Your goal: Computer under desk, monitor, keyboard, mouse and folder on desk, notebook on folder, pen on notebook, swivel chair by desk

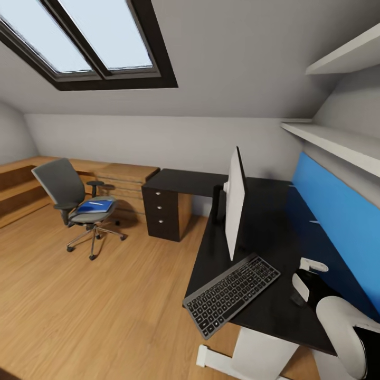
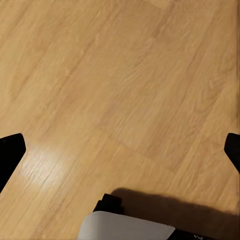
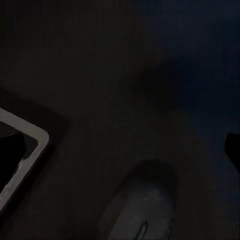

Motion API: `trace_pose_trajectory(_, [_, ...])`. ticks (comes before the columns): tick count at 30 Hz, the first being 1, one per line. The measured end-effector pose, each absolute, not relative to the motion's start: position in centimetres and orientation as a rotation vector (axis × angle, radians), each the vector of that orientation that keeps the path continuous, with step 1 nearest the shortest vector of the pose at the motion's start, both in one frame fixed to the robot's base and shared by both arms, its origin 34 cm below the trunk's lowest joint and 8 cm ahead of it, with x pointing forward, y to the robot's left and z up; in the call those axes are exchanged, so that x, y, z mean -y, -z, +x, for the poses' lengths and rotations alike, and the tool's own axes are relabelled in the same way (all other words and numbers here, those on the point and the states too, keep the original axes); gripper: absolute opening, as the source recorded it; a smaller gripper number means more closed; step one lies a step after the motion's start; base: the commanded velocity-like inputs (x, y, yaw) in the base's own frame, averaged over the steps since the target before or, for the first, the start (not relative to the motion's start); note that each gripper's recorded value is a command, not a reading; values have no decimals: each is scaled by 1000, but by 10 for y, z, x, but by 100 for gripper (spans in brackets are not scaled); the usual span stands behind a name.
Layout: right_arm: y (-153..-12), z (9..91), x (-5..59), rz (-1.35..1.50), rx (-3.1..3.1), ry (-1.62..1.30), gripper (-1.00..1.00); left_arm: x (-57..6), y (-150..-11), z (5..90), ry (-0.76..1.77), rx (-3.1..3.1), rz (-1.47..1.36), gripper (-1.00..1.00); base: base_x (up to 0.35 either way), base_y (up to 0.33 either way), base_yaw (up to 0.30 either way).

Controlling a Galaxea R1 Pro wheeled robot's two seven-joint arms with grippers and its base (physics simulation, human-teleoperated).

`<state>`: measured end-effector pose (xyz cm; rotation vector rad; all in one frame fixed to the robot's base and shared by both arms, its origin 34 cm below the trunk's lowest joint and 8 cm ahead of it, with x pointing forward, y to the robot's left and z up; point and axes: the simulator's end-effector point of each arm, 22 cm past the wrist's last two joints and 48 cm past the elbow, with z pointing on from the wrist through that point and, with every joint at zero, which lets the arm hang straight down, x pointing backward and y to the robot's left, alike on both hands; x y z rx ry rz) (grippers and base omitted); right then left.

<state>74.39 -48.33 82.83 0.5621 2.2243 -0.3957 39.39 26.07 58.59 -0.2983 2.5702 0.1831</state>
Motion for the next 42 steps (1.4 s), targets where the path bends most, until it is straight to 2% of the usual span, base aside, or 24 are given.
trace_pose_trajectory(7, [-825, 740, 484, 572, -2245, 404, 100, -258, -585, 394, -173, -2573, -292, 100, 227, -99, -7])
trace_pose_trajectory(18, [-827, 739, 484, 579, -2249, 399, 100, -261, -594, 409, -173, -2532, -309, 100, 22, -11, -178])
trace_pose_trajectory(24, [-818, 730, 480, 583, -2315, 391, 100, -275, -608, 431, -177, -2464, -421, 100, 1, 0, -170])
trace_pose_trajectory(42, [-793, 709, 464, 583, -2451, 362, 100, -282, -610, 433, -186, -2451, -469, 100, 0, 0, -16])
